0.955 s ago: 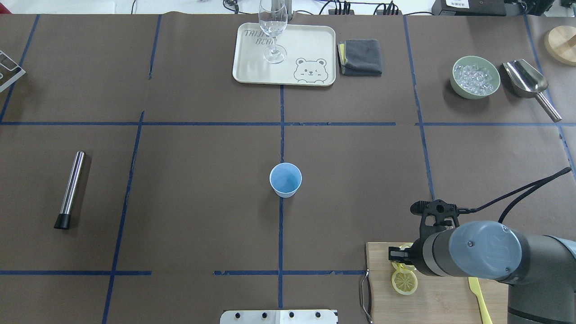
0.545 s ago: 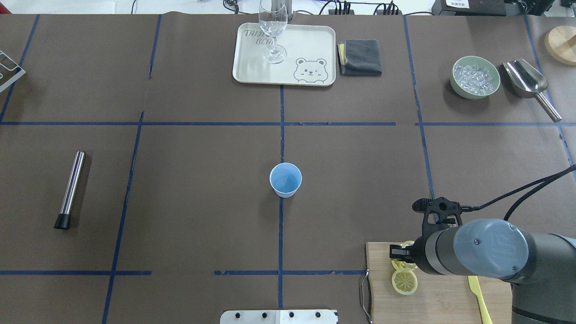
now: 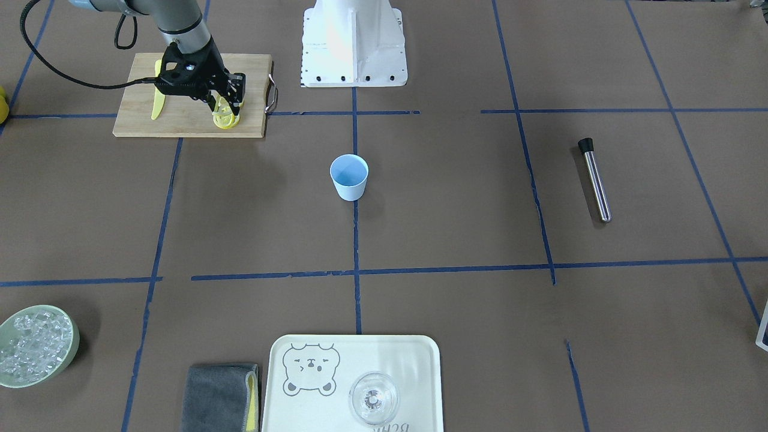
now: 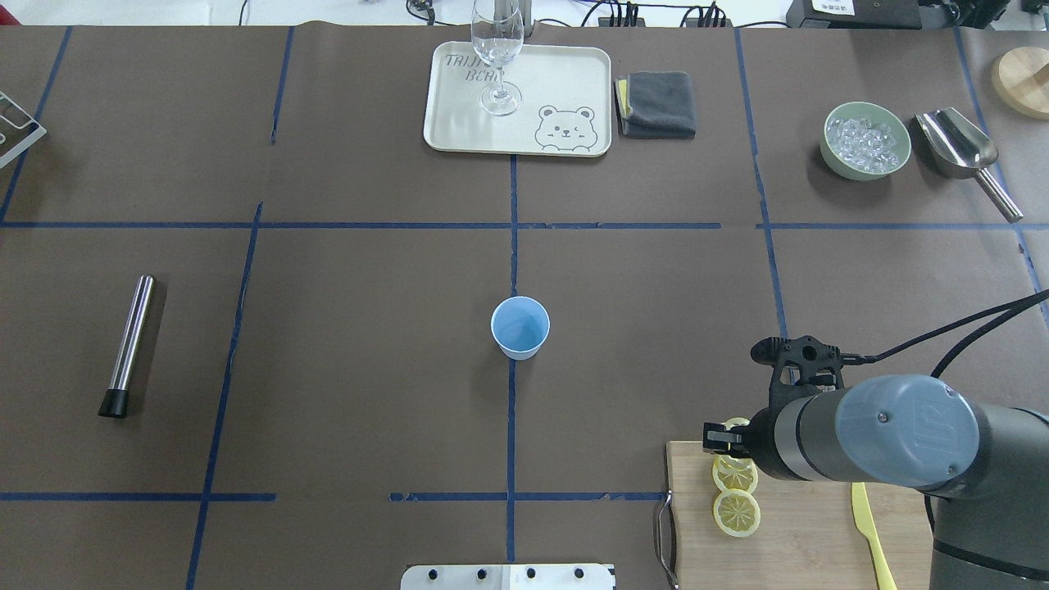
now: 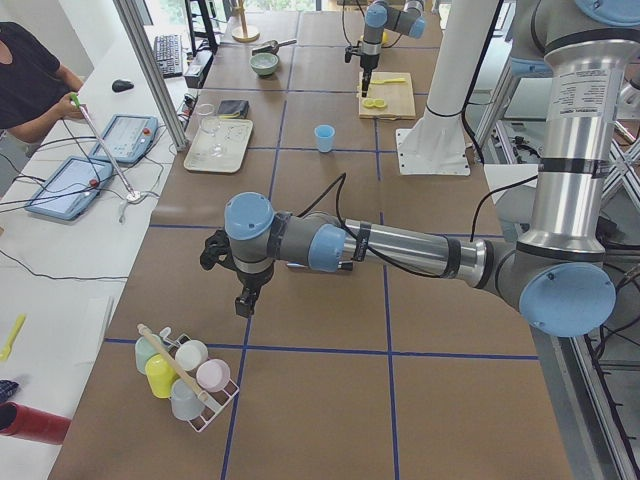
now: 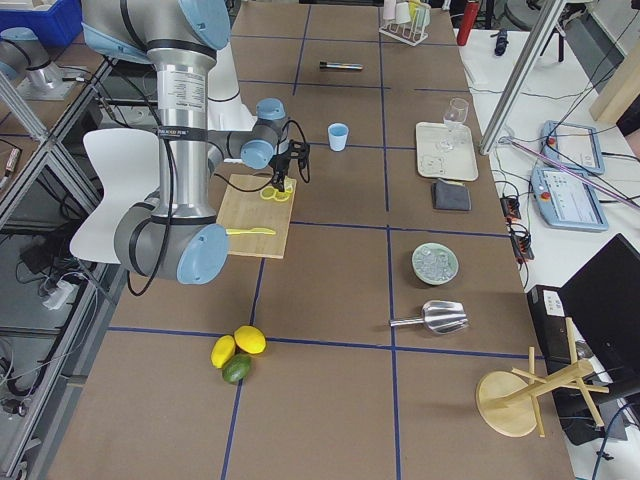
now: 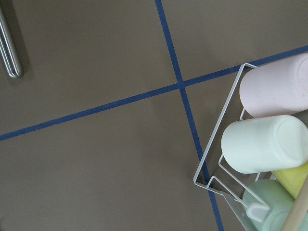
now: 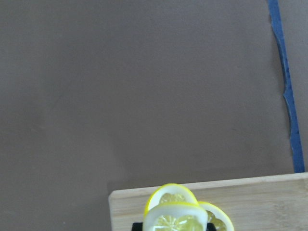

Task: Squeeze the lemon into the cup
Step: 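Carry the lemon slice with the right gripper over the blue cup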

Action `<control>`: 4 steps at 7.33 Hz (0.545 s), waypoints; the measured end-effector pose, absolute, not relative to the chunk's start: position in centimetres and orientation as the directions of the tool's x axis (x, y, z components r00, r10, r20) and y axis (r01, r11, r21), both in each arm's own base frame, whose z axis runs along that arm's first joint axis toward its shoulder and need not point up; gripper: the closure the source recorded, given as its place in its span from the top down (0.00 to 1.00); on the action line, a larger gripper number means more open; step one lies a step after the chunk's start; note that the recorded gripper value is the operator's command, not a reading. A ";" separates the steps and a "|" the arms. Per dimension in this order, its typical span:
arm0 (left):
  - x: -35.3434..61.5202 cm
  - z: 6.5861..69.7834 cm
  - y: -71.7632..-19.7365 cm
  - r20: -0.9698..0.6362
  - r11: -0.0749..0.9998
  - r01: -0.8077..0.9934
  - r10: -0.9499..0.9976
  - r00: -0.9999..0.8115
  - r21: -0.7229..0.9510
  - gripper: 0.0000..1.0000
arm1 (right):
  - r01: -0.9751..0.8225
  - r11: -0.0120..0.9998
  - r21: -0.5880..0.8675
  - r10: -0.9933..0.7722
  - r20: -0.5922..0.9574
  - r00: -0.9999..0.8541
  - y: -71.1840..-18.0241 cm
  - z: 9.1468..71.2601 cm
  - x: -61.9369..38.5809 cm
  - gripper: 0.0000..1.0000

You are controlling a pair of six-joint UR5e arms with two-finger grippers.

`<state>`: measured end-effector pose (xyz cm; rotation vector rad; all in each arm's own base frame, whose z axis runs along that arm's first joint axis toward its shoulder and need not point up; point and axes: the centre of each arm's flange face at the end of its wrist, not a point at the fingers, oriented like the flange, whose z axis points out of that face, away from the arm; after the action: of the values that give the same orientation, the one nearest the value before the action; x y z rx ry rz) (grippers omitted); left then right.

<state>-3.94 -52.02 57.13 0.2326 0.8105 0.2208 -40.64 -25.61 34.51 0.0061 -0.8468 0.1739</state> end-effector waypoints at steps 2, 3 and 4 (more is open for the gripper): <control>-4.0 57.4 -51.7 -0.689 0.953 -0.105 0.279 0.669 0.284 1.00 | -0.189 0.980 -0.062 0.170 0.757 0.630 -28.1 30.6 -42.5 0.49; -4.0 57.5 -51.4 -0.689 0.953 -0.105 0.278 0.669 0.283 1.00 | -0.205 0.977 -0.062 0.180 0.760 0.624 -29.6 27.9 -44.1 0.49; -4.0 57.5 -51.2 -0.689 0.954 -0.105 0.278 0.669 0.282 1.00 | -0.220 0.973 -0.064 0.189 0.767 0.614 -31.1 25.6 -45.1 0.50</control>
<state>-3.98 -51.24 57.50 0.2264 0.8109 0.2180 -45.11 -31.05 25.55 0.0382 -0.8790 0.2360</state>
